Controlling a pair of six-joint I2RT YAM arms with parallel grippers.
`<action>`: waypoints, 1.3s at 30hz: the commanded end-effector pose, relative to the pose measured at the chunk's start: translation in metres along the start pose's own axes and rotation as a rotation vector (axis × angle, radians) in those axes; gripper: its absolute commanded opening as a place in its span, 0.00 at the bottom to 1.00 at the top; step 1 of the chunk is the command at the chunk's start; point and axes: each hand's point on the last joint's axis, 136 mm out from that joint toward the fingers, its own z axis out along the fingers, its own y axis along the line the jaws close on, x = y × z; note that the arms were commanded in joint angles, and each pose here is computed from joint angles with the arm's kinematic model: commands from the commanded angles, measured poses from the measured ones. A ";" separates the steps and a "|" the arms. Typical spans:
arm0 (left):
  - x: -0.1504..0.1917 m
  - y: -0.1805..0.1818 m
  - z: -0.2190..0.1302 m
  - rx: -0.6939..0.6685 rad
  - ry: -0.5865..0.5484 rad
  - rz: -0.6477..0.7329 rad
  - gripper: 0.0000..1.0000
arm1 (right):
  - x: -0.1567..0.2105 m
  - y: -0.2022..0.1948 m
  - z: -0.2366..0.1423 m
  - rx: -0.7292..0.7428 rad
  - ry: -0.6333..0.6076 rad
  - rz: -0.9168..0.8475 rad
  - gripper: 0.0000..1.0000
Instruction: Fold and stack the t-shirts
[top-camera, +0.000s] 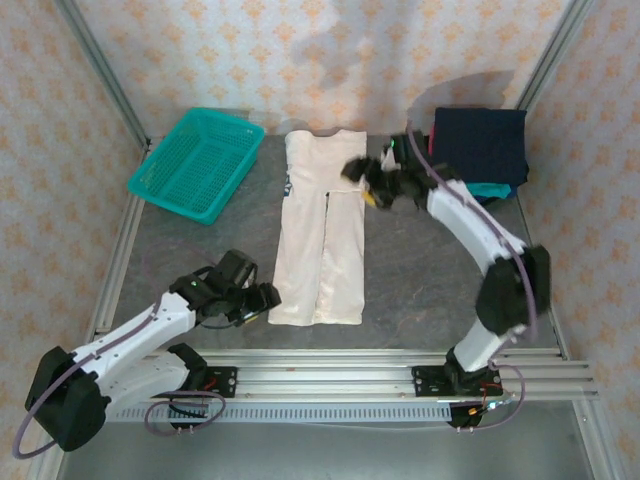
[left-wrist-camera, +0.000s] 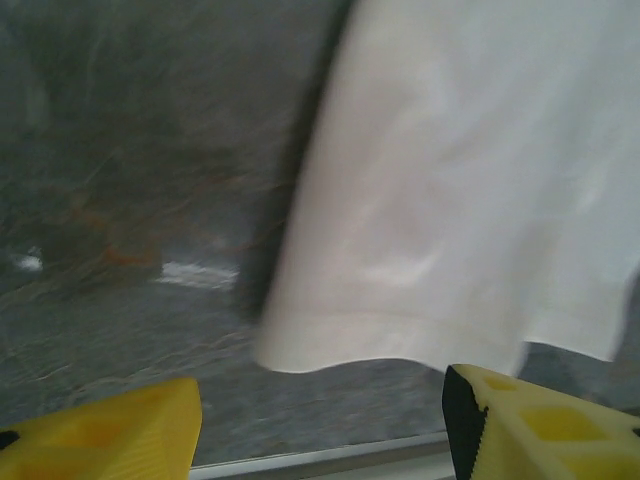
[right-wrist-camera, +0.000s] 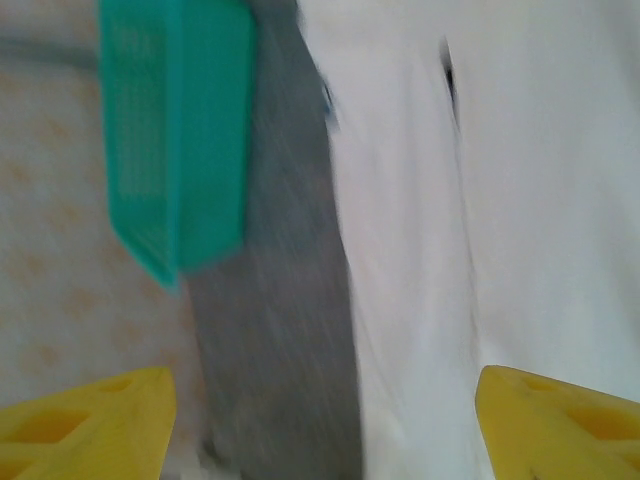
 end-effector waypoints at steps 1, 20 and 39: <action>-0.006 -0.026 0.004 0.124 -0.019 0.002 0.65 | 0.104 -0.083 0.005 0.187 0.225 0.111 0.76; -0.011 -0.021 0.053 0.071 0.012 0.017 0.55 | 0.178 -0.137 0.039 0.189 0.312 0.168 0.70; 0.009 0.003 0.035 -0.064 0.075 0.091 0.00 | 0.189 -0.147 0.028 0.322 0.323 0.170 0.00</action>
